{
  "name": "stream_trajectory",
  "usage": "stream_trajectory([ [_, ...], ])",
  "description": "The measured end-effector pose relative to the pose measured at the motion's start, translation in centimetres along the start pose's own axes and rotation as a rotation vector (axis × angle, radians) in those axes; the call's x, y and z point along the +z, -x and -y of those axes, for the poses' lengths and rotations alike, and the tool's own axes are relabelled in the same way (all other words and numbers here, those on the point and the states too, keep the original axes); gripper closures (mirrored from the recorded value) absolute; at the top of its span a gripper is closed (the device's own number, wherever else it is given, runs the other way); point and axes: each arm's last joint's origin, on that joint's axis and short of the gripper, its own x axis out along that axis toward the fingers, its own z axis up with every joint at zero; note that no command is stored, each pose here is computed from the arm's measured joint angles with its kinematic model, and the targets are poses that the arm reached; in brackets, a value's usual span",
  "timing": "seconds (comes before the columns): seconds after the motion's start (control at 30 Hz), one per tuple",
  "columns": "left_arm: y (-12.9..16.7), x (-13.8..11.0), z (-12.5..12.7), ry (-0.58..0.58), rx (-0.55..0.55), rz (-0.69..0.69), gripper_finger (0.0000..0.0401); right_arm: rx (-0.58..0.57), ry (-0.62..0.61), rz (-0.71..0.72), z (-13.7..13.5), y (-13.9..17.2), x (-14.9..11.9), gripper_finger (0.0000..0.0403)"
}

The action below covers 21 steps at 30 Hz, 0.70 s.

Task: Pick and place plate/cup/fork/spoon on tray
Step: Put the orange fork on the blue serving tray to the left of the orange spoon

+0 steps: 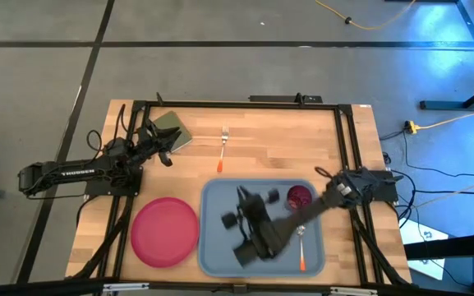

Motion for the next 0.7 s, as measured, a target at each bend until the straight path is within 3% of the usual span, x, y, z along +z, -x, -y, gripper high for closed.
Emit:
stream_trajectory([
  [0.1,0.0,0.0,0.0,0.001,0.0,-0.003,0.0328,-0.103,0.034,0.044,0.4,-4.7,1.4,0.0358],
  [0.17,0.0,0.0,0.0,0.001,0.0,-0.004,0.0328,-0.188,0.027,-0.044,1.1,-8.3,2.1,0.0358],
  [0.27,0.0,0.0,0.0,0.001,0.0,-0.005,0.0328,-0.303,-0.07,-0.356,2.6,-14.1,2.7,0.0358],
  [0.33,0.0,-0.1,0.0,0.001,0.0,-0.005,0.0328,-0.323,-0.088,-0.6,3.8,-17.8,2.4,0.0358],
  [0.43,0.0,-0.1,0.0,0.002,0.0,-0.004,0.0328,-0.225,-0.103,-0.776,4.7,-22.5,2.1,0.0358],
  [0.6,0.0,0.0,0.0,0.002,0.0,-0.005,0.0328,0.189,-0.144,-0.727,3.8,-28.0,2.9,0.0358],
  [0.7,0.0,-0.1,0.0,0.002,0.0,-0.005,0.0328,0.282,-0.167,-0.67,3.5,-28.9,3.3,0.0358],
])
